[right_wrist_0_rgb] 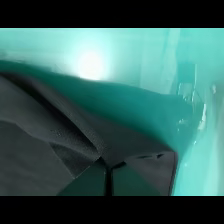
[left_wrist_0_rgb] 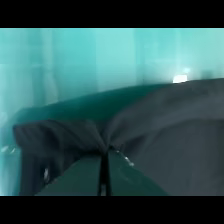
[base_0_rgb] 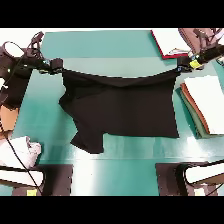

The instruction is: Fold the shirts.

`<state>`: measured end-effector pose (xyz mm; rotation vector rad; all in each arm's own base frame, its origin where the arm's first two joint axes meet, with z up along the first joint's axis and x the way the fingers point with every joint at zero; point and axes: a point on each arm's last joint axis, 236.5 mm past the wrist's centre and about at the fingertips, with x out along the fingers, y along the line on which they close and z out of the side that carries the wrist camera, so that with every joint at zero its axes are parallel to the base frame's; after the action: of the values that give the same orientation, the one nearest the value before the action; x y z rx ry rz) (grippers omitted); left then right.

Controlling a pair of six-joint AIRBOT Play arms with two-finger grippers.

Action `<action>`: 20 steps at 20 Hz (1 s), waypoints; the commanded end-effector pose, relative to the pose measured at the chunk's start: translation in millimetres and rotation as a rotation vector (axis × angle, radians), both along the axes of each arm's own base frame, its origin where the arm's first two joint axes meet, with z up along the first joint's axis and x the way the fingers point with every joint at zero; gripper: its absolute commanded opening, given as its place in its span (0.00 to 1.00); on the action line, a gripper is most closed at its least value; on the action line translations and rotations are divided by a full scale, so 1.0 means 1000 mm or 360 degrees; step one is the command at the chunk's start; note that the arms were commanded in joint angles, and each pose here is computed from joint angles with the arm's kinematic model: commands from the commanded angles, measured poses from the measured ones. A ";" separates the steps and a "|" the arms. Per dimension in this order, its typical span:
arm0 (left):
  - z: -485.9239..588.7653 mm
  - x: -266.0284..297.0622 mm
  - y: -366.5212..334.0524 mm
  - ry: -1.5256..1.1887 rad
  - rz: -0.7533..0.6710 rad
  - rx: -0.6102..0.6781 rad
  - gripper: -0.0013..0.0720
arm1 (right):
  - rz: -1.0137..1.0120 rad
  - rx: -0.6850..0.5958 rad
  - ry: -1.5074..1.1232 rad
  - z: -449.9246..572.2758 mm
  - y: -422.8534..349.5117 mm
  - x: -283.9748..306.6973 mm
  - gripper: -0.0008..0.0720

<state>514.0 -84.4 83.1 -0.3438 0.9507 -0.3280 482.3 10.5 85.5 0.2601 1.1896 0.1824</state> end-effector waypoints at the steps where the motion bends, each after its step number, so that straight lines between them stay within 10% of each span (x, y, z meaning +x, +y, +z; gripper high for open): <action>1: -0.013 0.005 -0.010 0.0007 -0.0065 -0.0047 0.05 | 0.0012 -0.0054 0.0047 -0.006 -0.009 0.008 0.03; 13: -0.113 -0.082 -0.007 0.0546 -0.0293 0.0141 0.05 | -0.0062 -0.0128 0.0407 -0.091 -0.033 -0.089 0.11; 14: -0.113 -0.083 -0.007 0.0551 -0.0293 0.0139 0.20 | -0.0058 -0.0126 0.0420 -0.093 -0.031 -0.091 0.37; 15: -0.110 -0.083 -0.004 0.0563 -0.0263 0.0129 0.58 | -0.0060 -0.0126 0.0420 -0.093 -0.032 -0.091 0.51; 16: -0.103 -0.086 0.002 0.0592 -0.0235 0.0119 0.68 | -0.0055 -0.0125 0.0420 -0.090 -0.031 -0.091 0.51; 20: -0.066 -0.122 0.030 0.0590 -0.0222 0.0207 0.67 | -0.0048 -0.0130 0.0357 -0.055 -0.033 -0.109 0.51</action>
<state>419.9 -70.4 2.7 -0.2541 1.3246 -0.3625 385.2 -23.1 14.4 0.2335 1.4325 0.0729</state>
